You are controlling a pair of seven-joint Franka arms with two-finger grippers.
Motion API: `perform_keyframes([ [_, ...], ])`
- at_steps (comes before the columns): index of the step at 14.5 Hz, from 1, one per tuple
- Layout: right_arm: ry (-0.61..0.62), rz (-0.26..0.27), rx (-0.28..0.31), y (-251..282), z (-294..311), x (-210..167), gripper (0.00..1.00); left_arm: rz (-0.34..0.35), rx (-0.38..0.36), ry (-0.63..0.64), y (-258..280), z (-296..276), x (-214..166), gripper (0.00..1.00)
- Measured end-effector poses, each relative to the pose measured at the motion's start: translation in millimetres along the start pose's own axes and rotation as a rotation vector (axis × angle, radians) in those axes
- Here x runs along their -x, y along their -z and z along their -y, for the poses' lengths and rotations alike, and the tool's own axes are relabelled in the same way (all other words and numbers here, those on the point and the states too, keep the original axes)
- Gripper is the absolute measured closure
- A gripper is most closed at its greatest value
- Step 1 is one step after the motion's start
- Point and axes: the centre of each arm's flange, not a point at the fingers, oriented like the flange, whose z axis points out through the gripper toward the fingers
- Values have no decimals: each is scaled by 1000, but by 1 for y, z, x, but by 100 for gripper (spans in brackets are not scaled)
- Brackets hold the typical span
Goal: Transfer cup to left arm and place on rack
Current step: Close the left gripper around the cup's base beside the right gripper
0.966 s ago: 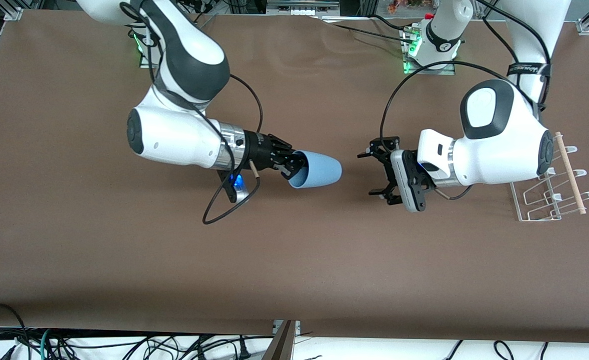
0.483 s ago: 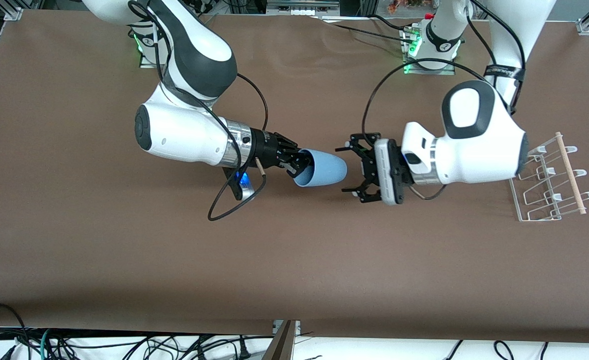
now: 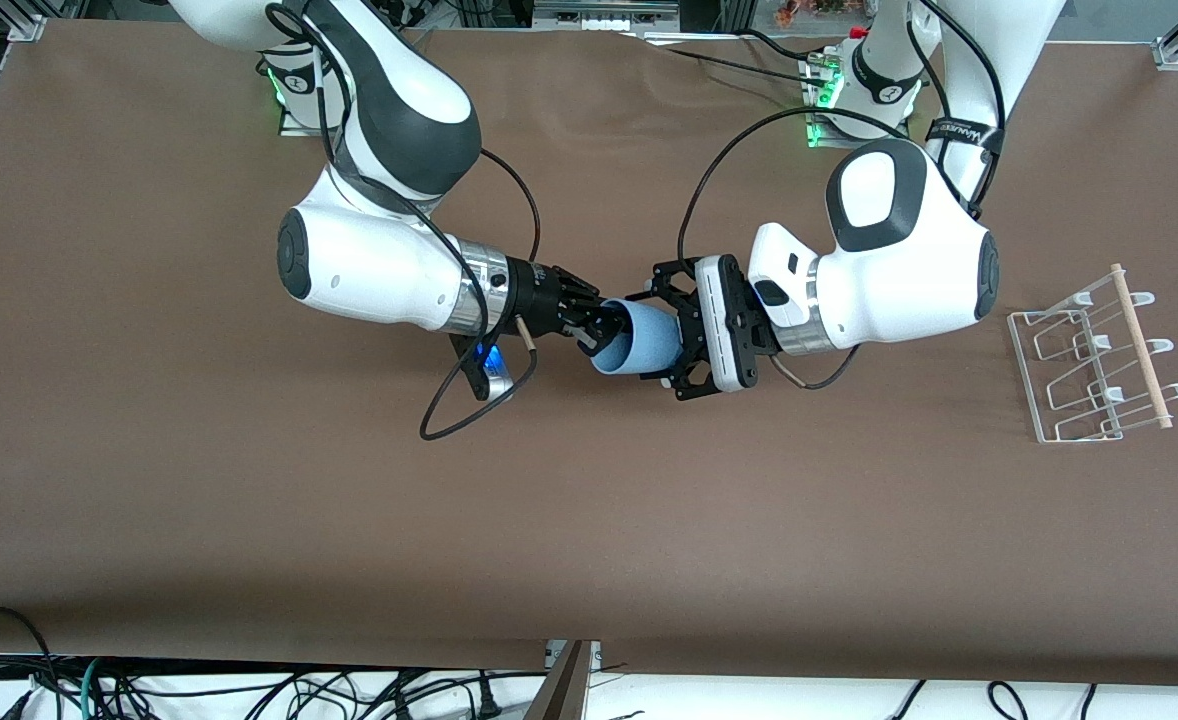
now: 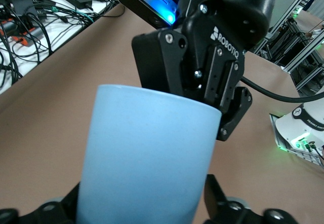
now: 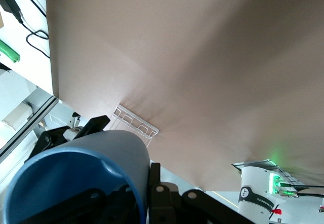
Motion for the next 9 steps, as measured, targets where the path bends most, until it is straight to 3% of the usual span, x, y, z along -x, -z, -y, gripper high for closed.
perform_keyframes([
  [1, 2, 0, -1, 0, 0, 0, 96, -1, 0, -9, 1, 0, 0, 20],
  [7, -6, 7, -15, 2, 2, -1, 92, -4, -2, -15, 2, 0, -3, 21],
  [9, -18, 17, -30, 7, 4, -3, 78, -5, 2, -21, 1, -3, -6, 23],
])
